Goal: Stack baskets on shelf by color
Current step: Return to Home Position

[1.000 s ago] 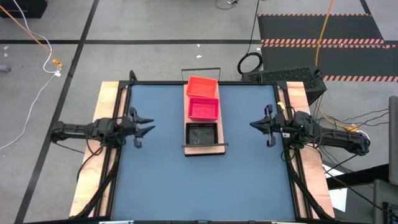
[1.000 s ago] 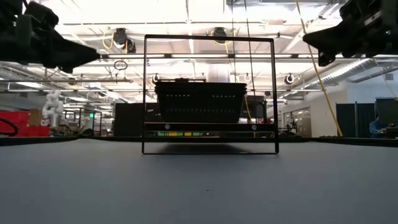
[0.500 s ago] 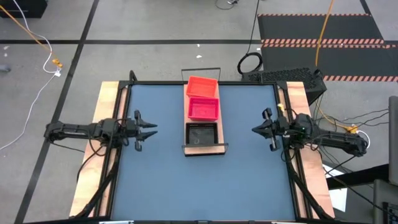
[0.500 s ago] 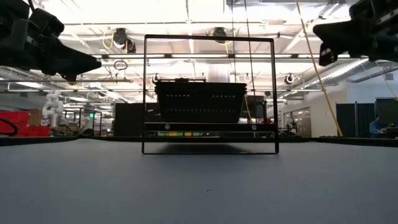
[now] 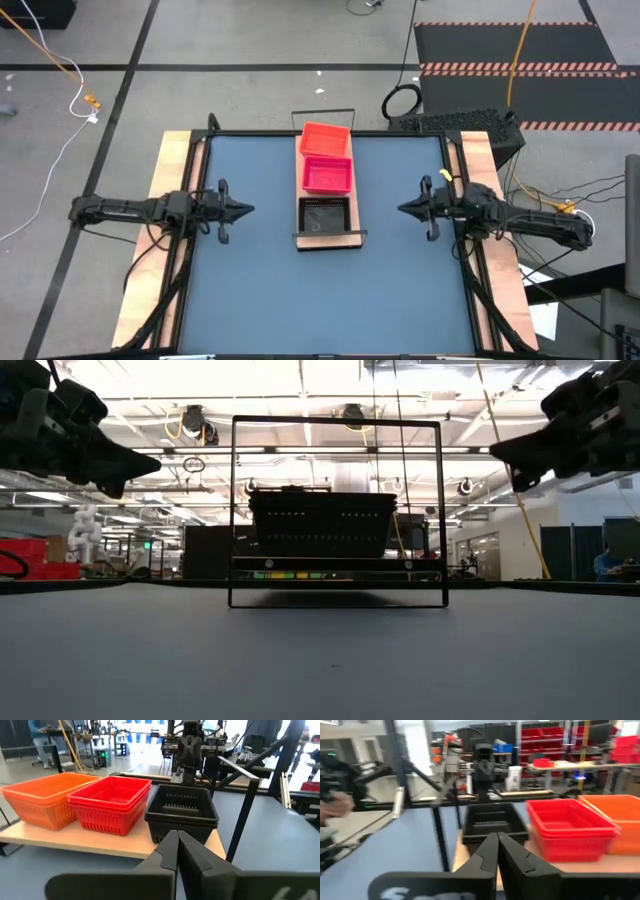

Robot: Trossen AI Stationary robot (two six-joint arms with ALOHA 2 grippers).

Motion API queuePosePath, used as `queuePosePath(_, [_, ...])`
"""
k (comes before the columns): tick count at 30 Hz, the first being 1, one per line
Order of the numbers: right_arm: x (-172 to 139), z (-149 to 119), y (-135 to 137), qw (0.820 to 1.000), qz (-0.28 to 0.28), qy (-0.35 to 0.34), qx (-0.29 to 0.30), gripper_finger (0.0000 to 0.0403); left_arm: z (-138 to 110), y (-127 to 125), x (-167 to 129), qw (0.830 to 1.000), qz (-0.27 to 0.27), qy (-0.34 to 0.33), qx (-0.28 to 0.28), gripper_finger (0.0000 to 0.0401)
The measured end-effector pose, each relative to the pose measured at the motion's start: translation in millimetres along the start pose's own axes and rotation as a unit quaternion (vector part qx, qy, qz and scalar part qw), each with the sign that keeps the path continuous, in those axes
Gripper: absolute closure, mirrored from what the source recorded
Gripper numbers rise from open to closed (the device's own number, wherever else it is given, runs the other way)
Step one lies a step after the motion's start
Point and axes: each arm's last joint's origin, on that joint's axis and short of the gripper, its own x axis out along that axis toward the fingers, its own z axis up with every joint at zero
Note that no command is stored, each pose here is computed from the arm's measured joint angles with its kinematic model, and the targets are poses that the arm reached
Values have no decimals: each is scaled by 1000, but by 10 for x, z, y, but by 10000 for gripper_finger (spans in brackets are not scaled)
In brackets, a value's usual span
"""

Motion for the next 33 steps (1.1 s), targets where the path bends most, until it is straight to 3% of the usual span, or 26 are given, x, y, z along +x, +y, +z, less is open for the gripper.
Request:
queuePosePath(3, [0,18,16,1000,27,-8,-4,402,-2,0,3,1000,0,2,-14,378])
queuePosePath(6, [0,7,10,1000,16,-3,-3,402,-1,0,4,1000,0,0,1,364])
queuePosePath(12, [3,-22,3,1000,9,12,0,397,14,0,7,985,4,-9,173,357])
queuePosePath(15, [3,-23,4,1000,10,12,0,397,18,0,7,975,5,-11,222,360])
queuePosePath(33, [3,-23,4,1000,10,12,1,396,23,0,6,976,6,-13,219,361])
